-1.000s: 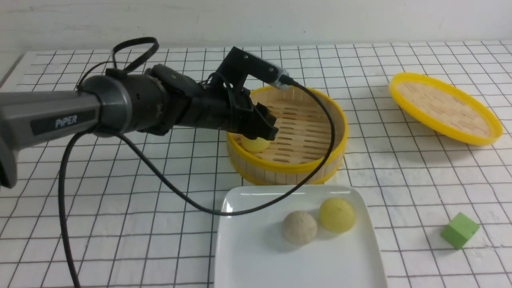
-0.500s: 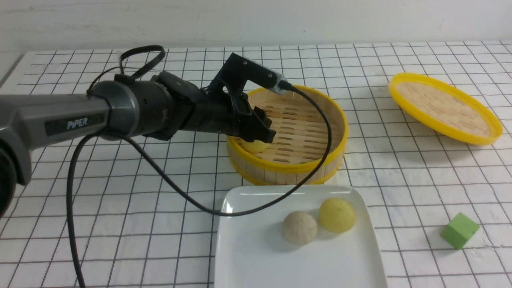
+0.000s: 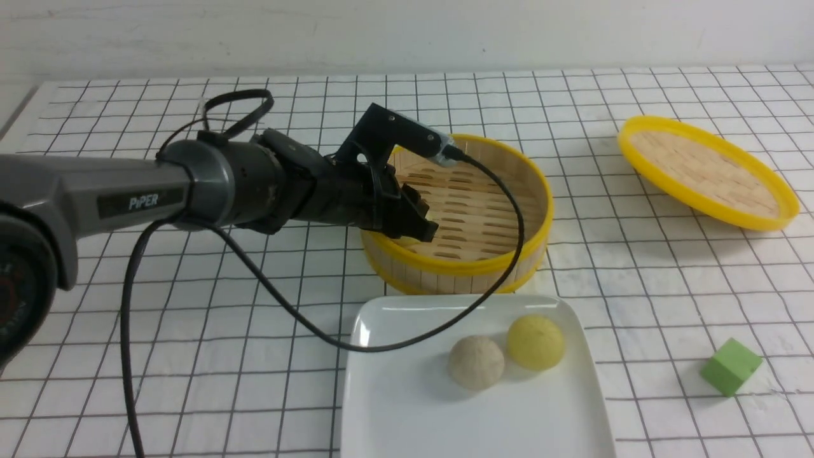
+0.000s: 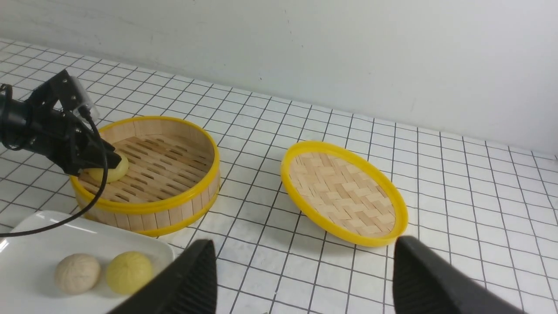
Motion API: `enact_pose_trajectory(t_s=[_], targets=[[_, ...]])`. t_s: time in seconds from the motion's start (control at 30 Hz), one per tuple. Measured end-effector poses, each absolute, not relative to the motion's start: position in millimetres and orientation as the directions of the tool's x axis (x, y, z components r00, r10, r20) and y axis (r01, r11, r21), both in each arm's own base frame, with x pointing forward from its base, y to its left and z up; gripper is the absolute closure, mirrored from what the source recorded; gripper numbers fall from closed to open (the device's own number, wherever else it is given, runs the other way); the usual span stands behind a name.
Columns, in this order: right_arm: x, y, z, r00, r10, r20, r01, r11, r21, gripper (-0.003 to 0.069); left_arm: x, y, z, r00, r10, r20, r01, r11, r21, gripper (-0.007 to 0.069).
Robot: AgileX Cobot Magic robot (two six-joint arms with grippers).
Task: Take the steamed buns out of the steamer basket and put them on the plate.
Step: Use the left arm to grab the steamed stuffed bun that is closest to it, then use the left arm to put the steamed stuffed bun into the plate
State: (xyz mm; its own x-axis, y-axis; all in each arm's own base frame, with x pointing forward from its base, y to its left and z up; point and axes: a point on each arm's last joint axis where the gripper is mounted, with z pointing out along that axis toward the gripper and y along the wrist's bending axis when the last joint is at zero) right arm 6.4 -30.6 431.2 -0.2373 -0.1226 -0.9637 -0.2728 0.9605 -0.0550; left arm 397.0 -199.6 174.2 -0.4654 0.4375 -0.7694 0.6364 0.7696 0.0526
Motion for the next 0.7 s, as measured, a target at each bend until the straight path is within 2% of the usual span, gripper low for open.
enact_pose_trajectory(t_s=[0.03,0.13,0.3,0.4,0.53,0.7], targets=[[6,-31,431,-0.237,-0.123,-0.964,-0.273,0.96,-0.055,0.0132,397,-200,174,-0.467,0.437,-0.769,0.635,0.771,0.052,0.0503],[6,-31,431,-0.238,-0.123,-0.964,-0.273,0.961,-0.055,0.0132,397,-199,175,-0.467,0.43,-0.773,0.628,0.776,0.052,0.0592],[6,-31,431,-0.238,-0.123,-0.964,-0.273,0.961,-0.055,0.0134,396,-199,186,-0.449,0.423,-0.787,0.633,0.772,0.054,0.0604],[6,-31,431,-0.238,-0.123,-0.964,-0.273,0.961,-0.055,0.0144,388,-198,220,-0.405,0.39,-0.827,0.638,0.768,0.049,0.0606],[6,-31,431,-0.238,-0.123,-0.964,-0.273,0.961,-0.055,0.0167,369,-190,286,-0.305,0.312,-0.9,0.626,0.778,0.058,0.0606],[6,-31,431,-0.238,-0.123,-0.964,-0.273,0.961,-0.055,0.0188,339,-179,347,-0.19,0.246,-0.95,0.64,0.765,0.07,0.0606]])
